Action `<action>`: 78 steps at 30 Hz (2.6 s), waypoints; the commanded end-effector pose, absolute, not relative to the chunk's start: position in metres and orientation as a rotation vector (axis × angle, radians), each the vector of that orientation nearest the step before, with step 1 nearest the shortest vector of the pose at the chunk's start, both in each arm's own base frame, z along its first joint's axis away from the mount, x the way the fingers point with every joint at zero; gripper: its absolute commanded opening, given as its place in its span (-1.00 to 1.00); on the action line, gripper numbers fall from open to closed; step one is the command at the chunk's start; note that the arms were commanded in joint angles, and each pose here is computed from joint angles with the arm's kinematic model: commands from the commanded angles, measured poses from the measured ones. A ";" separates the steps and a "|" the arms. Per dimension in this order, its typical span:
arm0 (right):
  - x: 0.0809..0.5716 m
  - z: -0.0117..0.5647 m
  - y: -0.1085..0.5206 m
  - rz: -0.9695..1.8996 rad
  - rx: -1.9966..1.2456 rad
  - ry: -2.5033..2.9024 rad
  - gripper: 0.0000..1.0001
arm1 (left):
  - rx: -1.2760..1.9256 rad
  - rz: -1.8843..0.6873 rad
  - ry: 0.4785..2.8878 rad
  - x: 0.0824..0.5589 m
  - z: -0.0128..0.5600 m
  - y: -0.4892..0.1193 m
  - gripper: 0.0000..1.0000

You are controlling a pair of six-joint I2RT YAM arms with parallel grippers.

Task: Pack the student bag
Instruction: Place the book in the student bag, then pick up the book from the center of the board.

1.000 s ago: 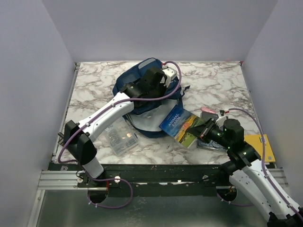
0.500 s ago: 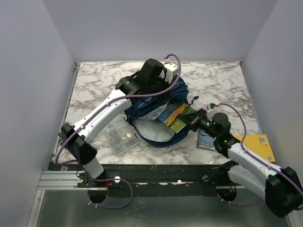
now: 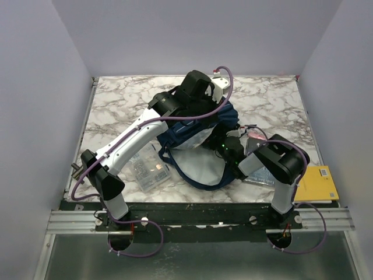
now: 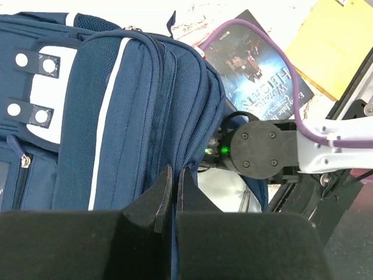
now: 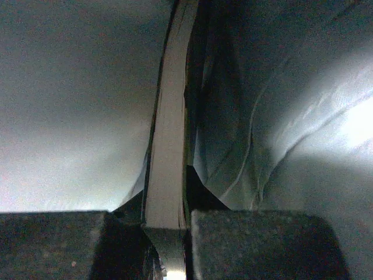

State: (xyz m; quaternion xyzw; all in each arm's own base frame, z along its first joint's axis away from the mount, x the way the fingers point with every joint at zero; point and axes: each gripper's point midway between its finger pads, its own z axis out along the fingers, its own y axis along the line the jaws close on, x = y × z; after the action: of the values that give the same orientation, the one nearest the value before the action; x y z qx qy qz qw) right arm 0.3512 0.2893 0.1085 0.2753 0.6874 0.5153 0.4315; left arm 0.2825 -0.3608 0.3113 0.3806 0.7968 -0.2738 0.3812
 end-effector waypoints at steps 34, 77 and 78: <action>0.249 0.060 0.257 0.883 0.530 2.365 1.00 | 0.761 -0.697 1.994 0.342 0.299 -0.335 -1.00; 0.251 0.067 -0.055 0.101 1.263 2.031 0.98 | 0.713 -0.962 2.228 0.251 0.212 -0.423 0.76; 0.251 0.062 -0.054 0.104 1.264 2.044 0.97 | 0.692 -0.957 2.252 0.252 0.204 -0.430 0.77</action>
State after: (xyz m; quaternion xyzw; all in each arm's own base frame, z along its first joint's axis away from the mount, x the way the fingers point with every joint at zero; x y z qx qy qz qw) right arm 0.2454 -0.0615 0.0727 0.4990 0.7857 0.0082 0.3656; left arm 0.2548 -0.3837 0.2020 0.2968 0.8469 -0.3197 0.3040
